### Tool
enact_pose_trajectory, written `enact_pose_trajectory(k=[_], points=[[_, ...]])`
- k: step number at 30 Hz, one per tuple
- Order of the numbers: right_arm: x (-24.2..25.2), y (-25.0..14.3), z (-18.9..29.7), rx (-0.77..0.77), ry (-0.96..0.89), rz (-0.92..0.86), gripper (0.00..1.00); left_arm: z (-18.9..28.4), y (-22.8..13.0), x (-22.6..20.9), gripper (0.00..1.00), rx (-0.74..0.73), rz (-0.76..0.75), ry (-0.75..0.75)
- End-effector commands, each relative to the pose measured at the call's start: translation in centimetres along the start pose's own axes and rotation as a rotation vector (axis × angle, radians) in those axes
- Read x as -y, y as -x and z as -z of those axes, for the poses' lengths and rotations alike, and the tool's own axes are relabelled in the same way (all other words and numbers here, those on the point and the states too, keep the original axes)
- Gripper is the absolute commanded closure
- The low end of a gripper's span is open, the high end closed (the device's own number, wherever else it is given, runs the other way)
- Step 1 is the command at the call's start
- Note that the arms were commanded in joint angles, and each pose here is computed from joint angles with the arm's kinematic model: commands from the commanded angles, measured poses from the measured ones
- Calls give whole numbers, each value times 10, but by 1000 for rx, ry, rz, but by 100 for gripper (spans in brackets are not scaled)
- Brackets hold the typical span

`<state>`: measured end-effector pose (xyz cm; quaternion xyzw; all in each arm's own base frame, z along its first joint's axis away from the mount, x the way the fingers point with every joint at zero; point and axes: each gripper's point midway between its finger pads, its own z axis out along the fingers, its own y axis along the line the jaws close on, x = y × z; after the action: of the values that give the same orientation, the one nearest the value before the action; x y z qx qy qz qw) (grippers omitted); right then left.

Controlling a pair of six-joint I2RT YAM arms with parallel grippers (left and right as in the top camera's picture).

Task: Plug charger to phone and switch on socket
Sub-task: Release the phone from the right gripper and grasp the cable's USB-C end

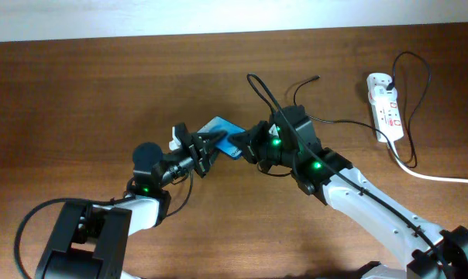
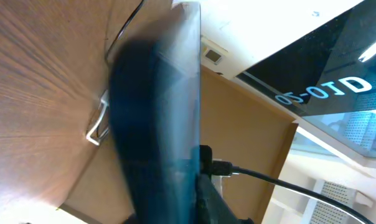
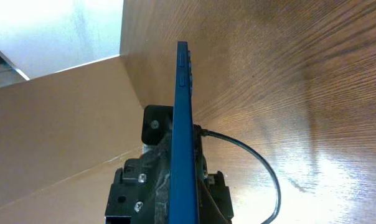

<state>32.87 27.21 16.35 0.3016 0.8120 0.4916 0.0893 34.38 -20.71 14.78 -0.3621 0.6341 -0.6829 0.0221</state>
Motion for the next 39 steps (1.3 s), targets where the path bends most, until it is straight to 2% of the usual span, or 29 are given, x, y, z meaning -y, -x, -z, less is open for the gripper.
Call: enact_pose_trajectory(k=[1, 2, 3, 6, 7, 8, 9, 11, 12, 13, 14, 18, 21, 24, 27, 31, 36, 38, 39], points=[[2, 5, 0, 41, -12, 25, 89, -2, -14, 7, 96, -63, -33, -5], [4, 5, 0, 40, -22, 40, 80, -2, -13, 7, 97, -61, -33, -6], [8, 5, 1, 38, -37, 61, 75, -2, -12, 8, 98, -53, -32, -8], [26, 12, 2, 77, -117, 130, 38, 1, 1, -6, 97, -12, 19, 41], [33, 22, 4, 135, -155, 167, 26, 2, 7, -20, 98, 12, 39, 92], [42, 34, 8, 200, -207, 208, 19, 3, 10, -33, 100, 25, 63, 138], [57, 53, 17, 306, -296, 249, 1, 5, 12, -43, 100, 31, 71, 174], [72, 82, 36, 486, -413, 286, 1, 7, 14, -51, 100, 40, 61, 204], [71, 93, 43, 529, -448, 375, 1, 7, 14, -51, 100, 40, 62, 205], [62, 103, 46, 533, -458, 504, 1, 6, 14, -51, 100, 40, 61, 204], [55, 110, 50, 515, -458, 537, 1, 5, 14, -49, 100, 38, 57, 201], [28, 163, 107, 581, -564, 432, 1, -9, 18, -22, 100, 27, 18, 184], [26, 198, 117, 566, -672, 385, 1, -20, 24, 4, 100, 4, -59, 230], [42, 235, 99, 515, -785, 317, 7, -22, 28, 43, 100, -52, -165, 225], [69, 277, 60, 473, -848, 268, 14, -17, 25, 69, 100, -136, -268, 185], [91, 312, 16, 493, -818, 279, 19, -10, 27, 48, 100, -153, -307, 250], [106, 336, -17, 540, -748, 273, 34, -5, 33, 32, 100, -129, -334, 305], [109, 341, -21, 553, -746, 277, 50, -6, 37, 32, 100, -106, -338, 310], [109, 341, -21, 551, -748, 278, 63, -6, 39, 32, 100, -99, -339, 312]])
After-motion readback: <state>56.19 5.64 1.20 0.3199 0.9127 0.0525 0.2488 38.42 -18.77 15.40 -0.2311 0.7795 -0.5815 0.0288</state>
